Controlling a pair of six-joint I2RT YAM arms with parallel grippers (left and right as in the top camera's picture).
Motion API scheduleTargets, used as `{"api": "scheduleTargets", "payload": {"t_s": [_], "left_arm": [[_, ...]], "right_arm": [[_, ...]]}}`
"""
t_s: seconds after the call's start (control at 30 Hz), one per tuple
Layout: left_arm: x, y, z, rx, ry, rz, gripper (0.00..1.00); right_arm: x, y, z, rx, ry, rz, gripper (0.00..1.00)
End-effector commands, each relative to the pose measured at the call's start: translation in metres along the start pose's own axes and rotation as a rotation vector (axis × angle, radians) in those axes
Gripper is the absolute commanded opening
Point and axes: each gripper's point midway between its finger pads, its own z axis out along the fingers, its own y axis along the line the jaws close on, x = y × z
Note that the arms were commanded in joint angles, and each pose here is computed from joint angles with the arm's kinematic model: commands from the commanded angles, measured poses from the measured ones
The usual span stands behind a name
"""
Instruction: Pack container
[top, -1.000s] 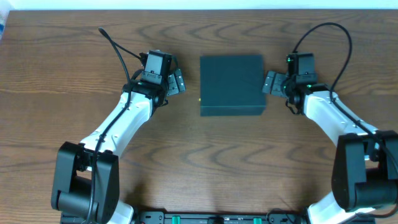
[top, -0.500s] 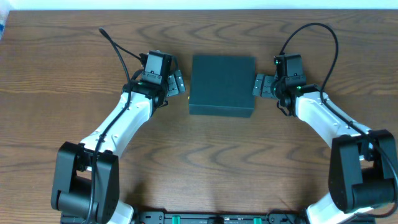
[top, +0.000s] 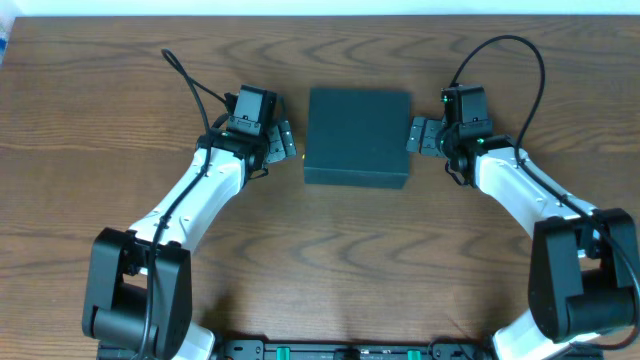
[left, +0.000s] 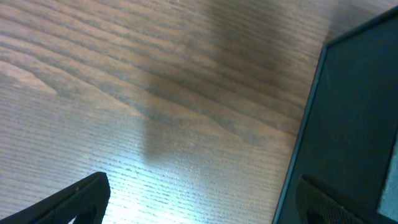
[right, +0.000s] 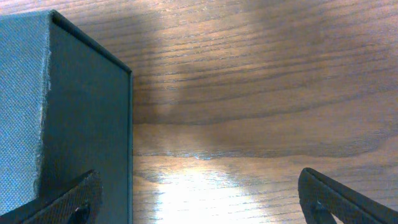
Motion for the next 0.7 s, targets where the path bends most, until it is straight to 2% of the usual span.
{"api": "scheduleTargets", "payload": {"t_s": [0.0, 0.23, 0.53, 0.67], "left_arm": [[0.011, -0.011, 0.005, 0.035, 0.047, 0.01, 0.96], [0.031, -0.031, 0.008, 0.028, 0.073, 0.051, 0.96], [0.032, -0.028, 0.007, -0.006, 0.06, 0.041, 0.96], [0.023, -0.016, 0.006, -0.075, 0.011, 0.039, 0.96]], "right_arm": [[0.001, -0.003, 0.003, 0.015, 0.0, -0.005, 0.99], [-0.001, -0.002, 0.003, 0.014, -0.005, -0.004, 0.99], [0.0, -0.002, 0.003, 0.014, -0.005, -0.005, 0.99], [-0.005, -0.001, 0.001, 0.01, -0.021, -0.016, 0.99]]}}
